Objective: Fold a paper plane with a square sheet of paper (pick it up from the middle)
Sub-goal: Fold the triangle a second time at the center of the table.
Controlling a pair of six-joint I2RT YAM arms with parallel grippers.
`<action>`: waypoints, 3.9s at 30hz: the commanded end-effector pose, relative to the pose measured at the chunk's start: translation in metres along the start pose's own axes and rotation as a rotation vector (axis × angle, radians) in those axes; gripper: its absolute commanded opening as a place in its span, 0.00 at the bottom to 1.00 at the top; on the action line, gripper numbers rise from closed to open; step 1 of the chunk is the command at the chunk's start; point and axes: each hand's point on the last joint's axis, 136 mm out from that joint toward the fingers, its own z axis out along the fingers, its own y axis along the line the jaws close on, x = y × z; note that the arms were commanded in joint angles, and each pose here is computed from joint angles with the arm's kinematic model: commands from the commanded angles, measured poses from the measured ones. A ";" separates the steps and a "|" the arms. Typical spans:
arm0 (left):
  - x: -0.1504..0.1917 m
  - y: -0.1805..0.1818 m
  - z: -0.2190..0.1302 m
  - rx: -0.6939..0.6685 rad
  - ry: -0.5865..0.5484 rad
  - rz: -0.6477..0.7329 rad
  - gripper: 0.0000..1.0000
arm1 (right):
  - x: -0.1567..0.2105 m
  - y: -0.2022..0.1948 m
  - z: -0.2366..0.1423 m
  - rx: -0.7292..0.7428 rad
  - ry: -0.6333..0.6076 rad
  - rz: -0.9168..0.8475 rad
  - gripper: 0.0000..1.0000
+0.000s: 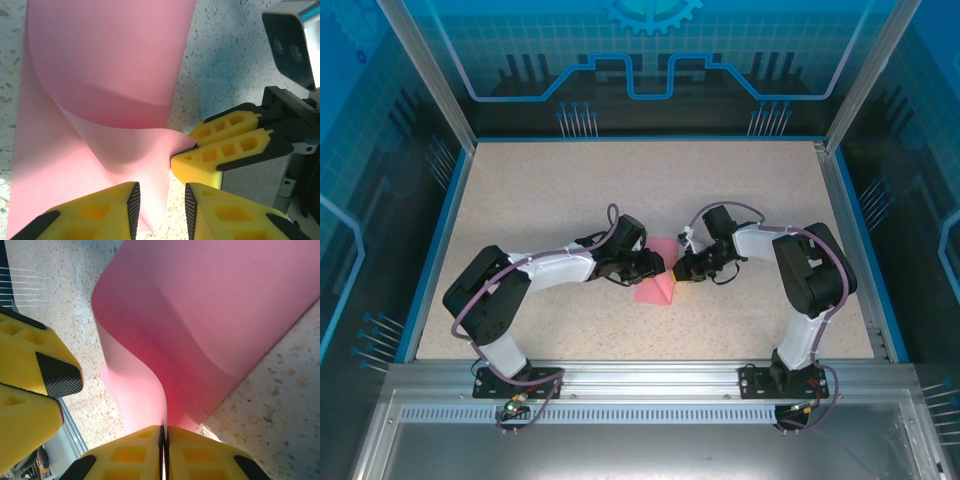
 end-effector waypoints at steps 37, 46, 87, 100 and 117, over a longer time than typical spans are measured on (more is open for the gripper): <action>0.005 0.000 -0.004 -0.016 0.009 0.020 0.32 | 0.001 -0.005 0.008 0.034 0.045 0.053 0.12; 0.005 0.002 -0.005 -0.022 0.006 0.017 0.31 | 0.007 -0.005 0.011 0.042 0.041 0.080 0.13; 0.005 -0.009 -0.002 0.034 0.016 0.004 0.00 | 0.003 -0.011 0.011 0.076 0.018 0.093 0.10; 0.006 0.000 0.018 0.033 0.035 -0.022 0.00 | 0.005 -0.014 0.012 0.083 0.026 0.100 0.10; 0.013 0.028 0.039 -0.021 0.050 -0.048 0.00 | 0.004 -0.015 0.012 0.084 0.028 0.104 0.10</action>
